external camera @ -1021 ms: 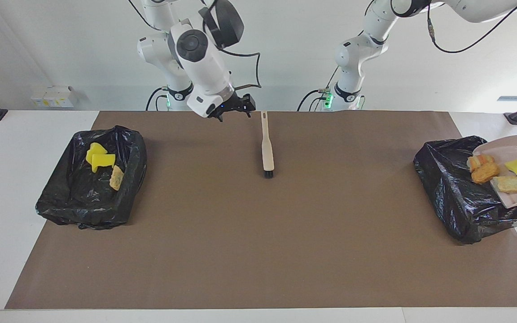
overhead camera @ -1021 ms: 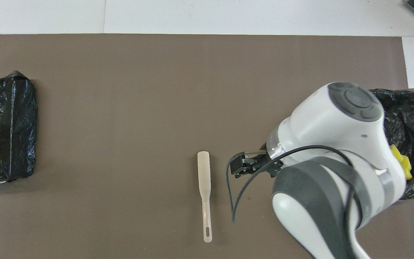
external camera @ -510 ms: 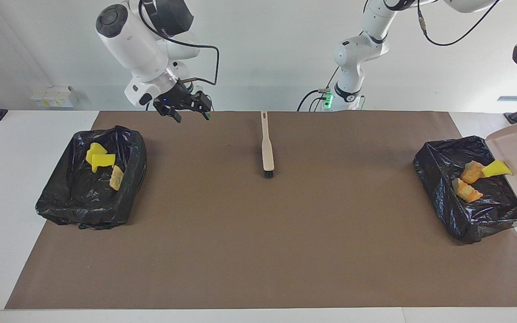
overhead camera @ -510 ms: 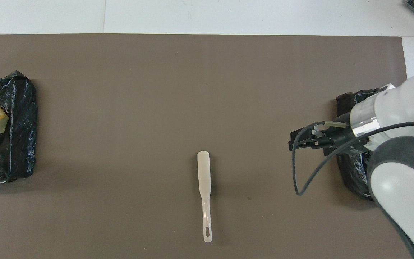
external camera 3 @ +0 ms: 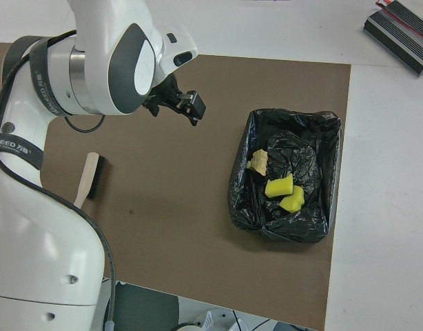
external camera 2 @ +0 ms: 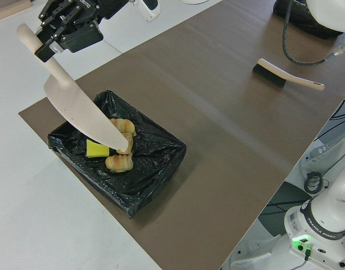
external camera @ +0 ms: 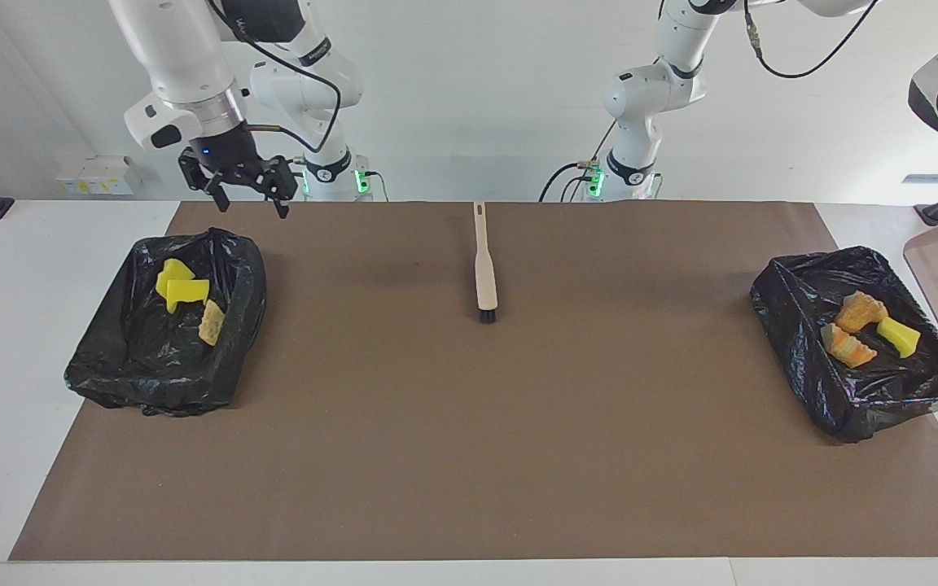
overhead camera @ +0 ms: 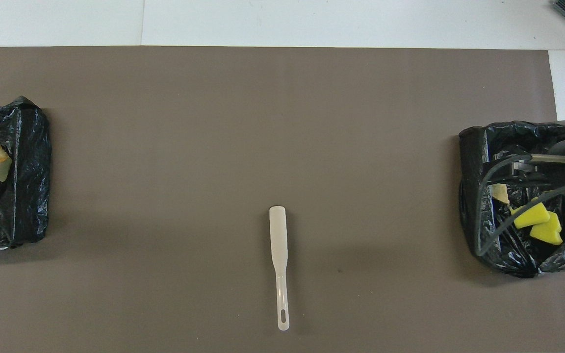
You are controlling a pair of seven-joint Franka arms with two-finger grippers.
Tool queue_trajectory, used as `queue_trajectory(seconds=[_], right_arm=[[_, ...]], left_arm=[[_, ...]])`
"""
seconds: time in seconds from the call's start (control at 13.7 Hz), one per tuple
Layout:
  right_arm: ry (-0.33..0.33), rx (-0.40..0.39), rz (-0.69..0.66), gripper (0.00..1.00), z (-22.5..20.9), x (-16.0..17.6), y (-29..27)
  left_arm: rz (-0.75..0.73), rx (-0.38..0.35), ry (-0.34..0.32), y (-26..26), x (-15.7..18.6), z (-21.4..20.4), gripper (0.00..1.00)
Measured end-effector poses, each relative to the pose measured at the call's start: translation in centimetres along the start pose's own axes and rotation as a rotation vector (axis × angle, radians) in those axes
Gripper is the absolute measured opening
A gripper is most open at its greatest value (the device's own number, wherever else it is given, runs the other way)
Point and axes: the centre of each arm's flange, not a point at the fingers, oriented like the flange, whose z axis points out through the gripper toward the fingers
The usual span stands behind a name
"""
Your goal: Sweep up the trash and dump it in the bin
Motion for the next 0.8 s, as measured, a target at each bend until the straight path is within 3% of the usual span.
queue_trajectory(seconds=[0.15, 0.36, 0.8], right_arm=[[-0.006, 0.003, 0.013, 1.0, 0.2, 0.4, 4.6], [-0.022, 0.007, 0.058, 1.0, 0.6, 0.3, 7.7], [-0.045, 0.009, 0.07, 1.0, 0.9, -0.1, 8.4]], left_arm=[[-0.01, 0.005, 0.02, -0.2, 0.2, -0.3, 0.32], [-0.035, -0.027, 0.114, -0.3, 1.5, -0.9, 0.32], [-0.084, -0.112, 0.453, -1.8, 7.9, -6.6, 0.32]])
